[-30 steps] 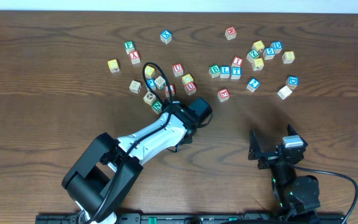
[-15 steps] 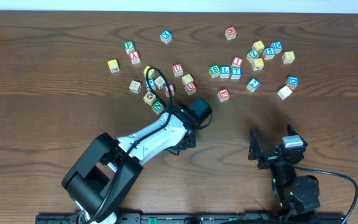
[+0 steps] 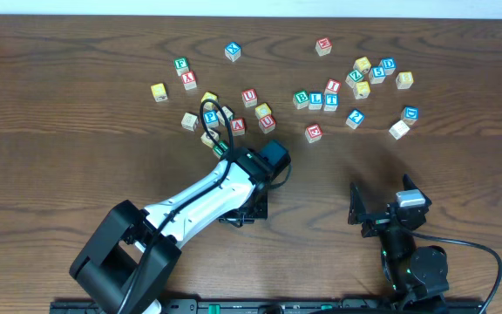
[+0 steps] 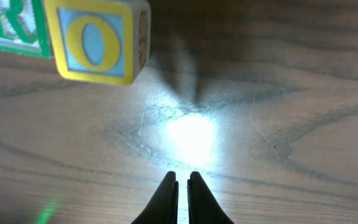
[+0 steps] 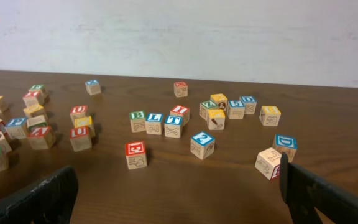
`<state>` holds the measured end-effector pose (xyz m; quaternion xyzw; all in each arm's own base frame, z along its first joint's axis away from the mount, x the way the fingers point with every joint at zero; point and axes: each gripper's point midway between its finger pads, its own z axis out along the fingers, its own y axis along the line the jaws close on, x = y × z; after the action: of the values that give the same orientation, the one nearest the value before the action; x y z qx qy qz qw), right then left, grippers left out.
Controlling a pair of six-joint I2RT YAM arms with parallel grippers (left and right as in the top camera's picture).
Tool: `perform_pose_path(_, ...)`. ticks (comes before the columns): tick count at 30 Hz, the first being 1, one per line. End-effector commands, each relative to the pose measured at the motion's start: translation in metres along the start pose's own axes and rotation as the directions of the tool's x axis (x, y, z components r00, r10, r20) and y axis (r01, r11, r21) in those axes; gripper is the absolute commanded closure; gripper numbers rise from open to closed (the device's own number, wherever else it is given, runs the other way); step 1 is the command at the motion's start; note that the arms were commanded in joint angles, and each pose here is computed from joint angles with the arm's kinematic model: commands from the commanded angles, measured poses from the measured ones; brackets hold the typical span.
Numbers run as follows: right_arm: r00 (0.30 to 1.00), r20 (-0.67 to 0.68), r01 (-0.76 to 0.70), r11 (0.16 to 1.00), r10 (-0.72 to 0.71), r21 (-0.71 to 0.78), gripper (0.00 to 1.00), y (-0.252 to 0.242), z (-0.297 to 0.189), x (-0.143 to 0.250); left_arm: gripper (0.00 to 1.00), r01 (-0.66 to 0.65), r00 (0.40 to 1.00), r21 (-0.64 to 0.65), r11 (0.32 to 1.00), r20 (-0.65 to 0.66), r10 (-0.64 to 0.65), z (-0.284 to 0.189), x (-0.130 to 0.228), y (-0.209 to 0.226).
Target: Spell out ROBOT
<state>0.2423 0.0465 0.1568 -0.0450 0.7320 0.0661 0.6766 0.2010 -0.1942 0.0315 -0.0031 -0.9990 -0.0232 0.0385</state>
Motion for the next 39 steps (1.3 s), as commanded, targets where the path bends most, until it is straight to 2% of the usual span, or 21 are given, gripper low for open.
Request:
perform_pose_path(1, 1.0, -0.006, 0.007, 1.0, -0.007, 0.004, 0.01, -0.002, 0.0, 0.002, 0.92, -0.01, 1.0, -0.013, 1.0, -0.007, 0.01, 0.0, 0.004, 0.005)
perform_pose_path(11, 1.0, -0.006, 0.007, 1.0, -0.007, 0.004, 0.01, -0.002, 0.0, 0.002, 0.92, -0.004, 1.0, -0.119, 0.993, 0.009, 0.005, 0.009, 0.007, 0.028)
perform_pose_path(24, 1.0, -0.006, 0.007, 1.0, -0.007, 0.004, 0.01, -0.002, 0.0, 0.002, 0.92, 0.015, 0.994, -0.109, 0.994, 0.109, -0.003, 0.017, -0.012, 0.025)
perform_pose_path(39, 1.0, -0.006, 0.007, 1.0, -0.007, 0.004, 0.01, -0.002, 0.0, 0.002, 0.92, 0.02, 0.989, -0.116, 0.993, 0.15, -0.002, 0.019, -0.019, 0.026)
